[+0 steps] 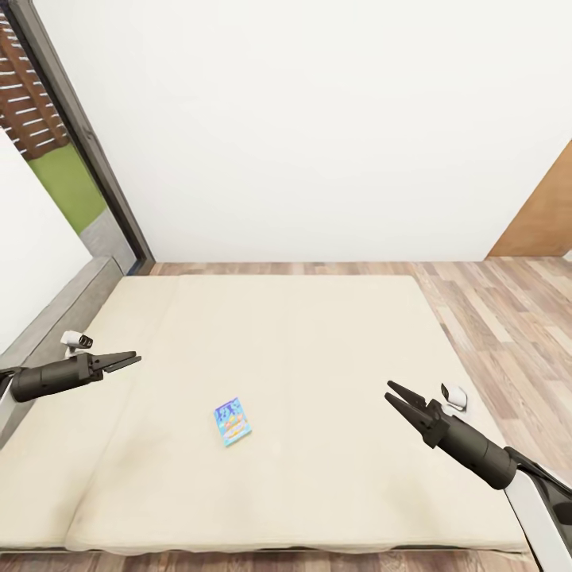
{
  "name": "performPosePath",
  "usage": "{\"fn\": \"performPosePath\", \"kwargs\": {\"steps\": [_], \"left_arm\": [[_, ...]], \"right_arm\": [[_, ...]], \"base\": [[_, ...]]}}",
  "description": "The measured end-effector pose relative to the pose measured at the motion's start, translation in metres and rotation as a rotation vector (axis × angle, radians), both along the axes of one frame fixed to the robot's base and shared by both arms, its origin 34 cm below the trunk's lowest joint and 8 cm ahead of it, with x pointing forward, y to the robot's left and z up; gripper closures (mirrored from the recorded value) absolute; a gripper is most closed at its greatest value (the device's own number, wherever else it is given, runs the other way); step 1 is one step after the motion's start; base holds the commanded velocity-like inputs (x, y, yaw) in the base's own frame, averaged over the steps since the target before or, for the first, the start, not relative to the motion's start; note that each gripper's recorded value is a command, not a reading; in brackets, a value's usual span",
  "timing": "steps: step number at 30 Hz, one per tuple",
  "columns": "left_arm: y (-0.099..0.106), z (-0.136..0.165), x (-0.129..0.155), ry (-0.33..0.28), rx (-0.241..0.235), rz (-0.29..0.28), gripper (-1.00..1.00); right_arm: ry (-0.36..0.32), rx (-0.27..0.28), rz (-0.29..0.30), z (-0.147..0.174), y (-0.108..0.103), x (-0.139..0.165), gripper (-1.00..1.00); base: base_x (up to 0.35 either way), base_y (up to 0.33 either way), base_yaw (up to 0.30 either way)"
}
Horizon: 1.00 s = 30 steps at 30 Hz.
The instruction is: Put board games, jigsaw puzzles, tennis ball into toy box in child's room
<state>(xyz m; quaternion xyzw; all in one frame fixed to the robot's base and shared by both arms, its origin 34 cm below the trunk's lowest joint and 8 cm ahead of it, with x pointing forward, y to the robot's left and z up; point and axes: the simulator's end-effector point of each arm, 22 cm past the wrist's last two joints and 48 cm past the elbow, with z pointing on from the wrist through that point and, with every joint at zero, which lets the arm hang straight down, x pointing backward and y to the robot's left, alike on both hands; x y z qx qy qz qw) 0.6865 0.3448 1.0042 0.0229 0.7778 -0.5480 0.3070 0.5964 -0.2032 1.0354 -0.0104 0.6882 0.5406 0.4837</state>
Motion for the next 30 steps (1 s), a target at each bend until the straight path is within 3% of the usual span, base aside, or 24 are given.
{"fn": "performPosePath", "kwargs": {"steps": [30], "left_arm": [[0.000,0.028,-0.001,-0.049,0.000,0.000,-1.00]], "right_arm": [[-0.048,0.000,-0.001,0.024,0.000,-0.002,-1.00]], "base": [[0.000,0.000,0.000]]}}
